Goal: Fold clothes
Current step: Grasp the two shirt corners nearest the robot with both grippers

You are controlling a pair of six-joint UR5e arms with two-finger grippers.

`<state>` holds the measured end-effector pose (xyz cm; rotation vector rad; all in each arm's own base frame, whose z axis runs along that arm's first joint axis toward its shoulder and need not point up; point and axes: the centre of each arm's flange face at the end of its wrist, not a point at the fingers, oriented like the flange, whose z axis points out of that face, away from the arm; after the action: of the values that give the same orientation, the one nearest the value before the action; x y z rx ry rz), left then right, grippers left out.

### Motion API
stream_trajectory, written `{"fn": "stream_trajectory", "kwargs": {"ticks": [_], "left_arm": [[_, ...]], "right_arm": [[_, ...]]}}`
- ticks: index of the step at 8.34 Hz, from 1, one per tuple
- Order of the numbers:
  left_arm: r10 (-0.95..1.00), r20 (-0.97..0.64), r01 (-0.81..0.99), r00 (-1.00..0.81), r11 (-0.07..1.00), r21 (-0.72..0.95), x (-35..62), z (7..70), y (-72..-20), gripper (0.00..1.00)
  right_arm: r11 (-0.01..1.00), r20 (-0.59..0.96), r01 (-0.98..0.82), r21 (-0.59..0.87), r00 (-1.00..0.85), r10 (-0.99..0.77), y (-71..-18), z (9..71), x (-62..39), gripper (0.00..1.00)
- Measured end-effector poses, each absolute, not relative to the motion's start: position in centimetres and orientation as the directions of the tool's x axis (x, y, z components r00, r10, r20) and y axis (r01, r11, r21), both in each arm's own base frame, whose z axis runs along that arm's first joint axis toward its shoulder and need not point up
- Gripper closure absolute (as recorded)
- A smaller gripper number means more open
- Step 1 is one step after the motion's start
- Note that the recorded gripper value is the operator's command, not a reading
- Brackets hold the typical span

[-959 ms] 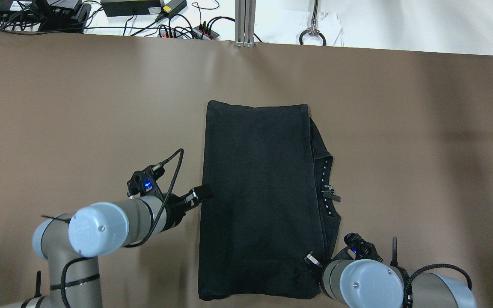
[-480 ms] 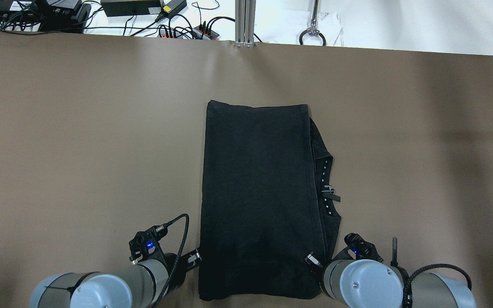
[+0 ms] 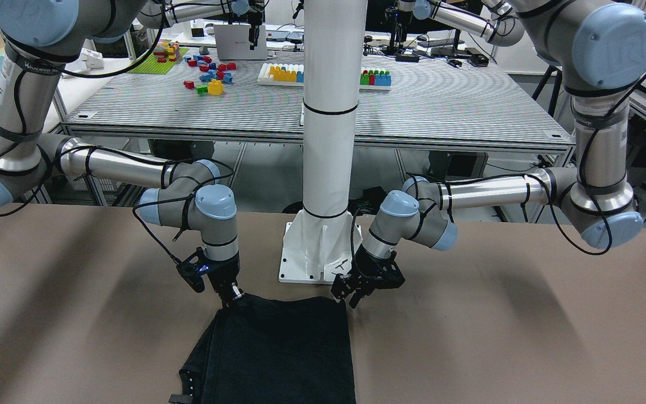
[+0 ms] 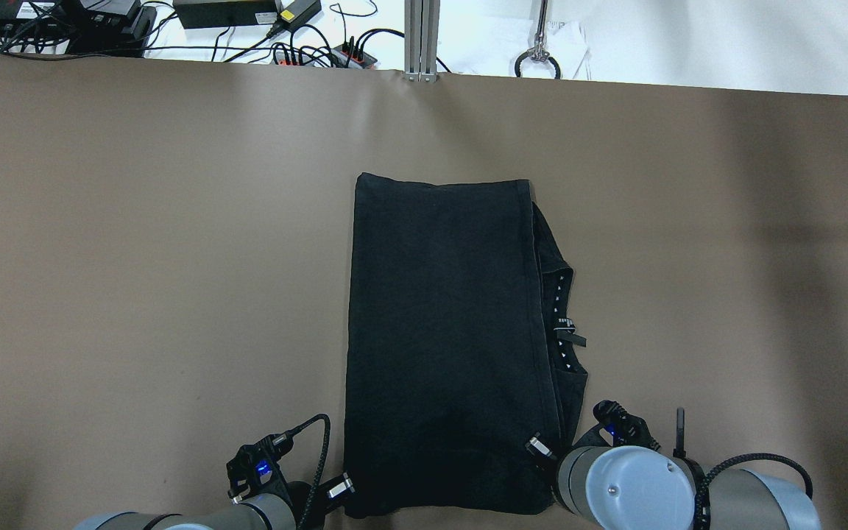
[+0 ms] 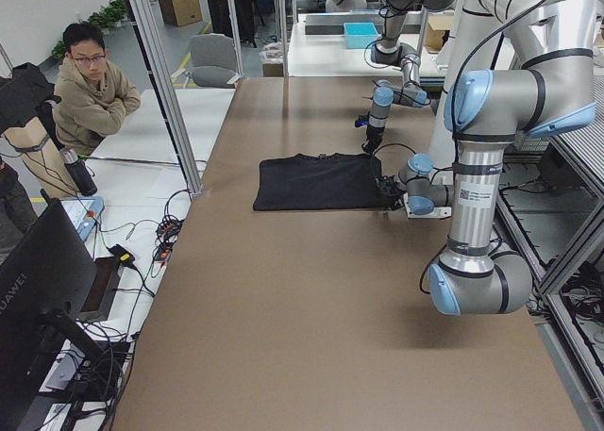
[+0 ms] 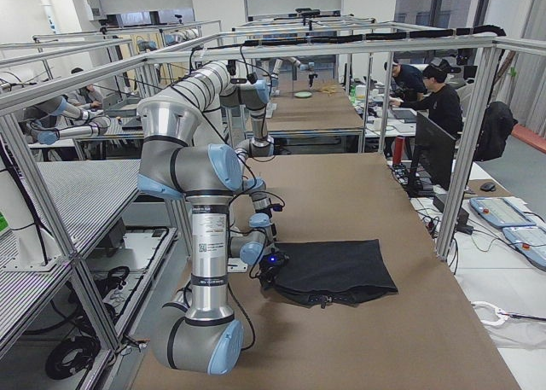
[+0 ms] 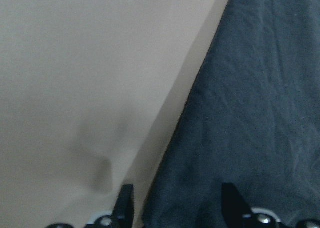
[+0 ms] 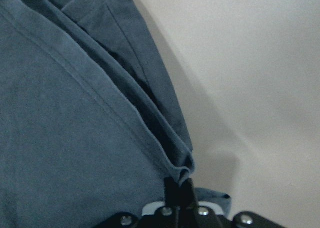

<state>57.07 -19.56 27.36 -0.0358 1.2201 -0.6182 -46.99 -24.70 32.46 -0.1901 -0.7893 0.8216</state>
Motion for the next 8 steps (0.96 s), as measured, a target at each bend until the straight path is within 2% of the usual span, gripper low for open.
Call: {"fn": "stream_trajectory", "kwargs": {"ticks": [1, 2, 3, 4, 8], "left_arm": [[-0.464, -0.863, 0.427, 0.202, 0.835, -0.349, 57.2, 27.5, -19.3, 0.52], [-0.465, -0.862, 0.43, 0.202, 0.833, -0.348, 57.3, 27.6, -19.3, 0.67], [-0.466, -0.861, 0.431, 0.204, 0.832, -0.348, 57.4, 27.7, -19.2, 0.93], [-0.472, -0.859, 0.432, 0.199, 0.829, -0.355, 57.5, 27.6, -19.2, 1.0], [-0.489, -0.855, 0.412, 0.171, 0.824, -0.389, 56.1, 26.2, -19.7, 1.0]], "right_arm": [[0.683, 0.555, -0.584, -0.44, 0.421, 0.717, -24.7, 32.5, -46.9, 1.0], [0.683, 0.556, -0.583, -0.439, 0.421, 0.717, -24.7, 32.5, -46.8, 1.0], [0.684, 0.556, -0.583, -0.439, 0.421, 0.716, -24.7, 32.5, -46.8, 1.0], [0.684, 0.556, -0.583, -0.439, 0.421, 0.716, -24.7, 32.5, -46.8, 1.0], [0.685, 0.565, -0.576, -0.446, 0.413, 0.715, -24.7, 31.8, -46.6, 1.0]]}}
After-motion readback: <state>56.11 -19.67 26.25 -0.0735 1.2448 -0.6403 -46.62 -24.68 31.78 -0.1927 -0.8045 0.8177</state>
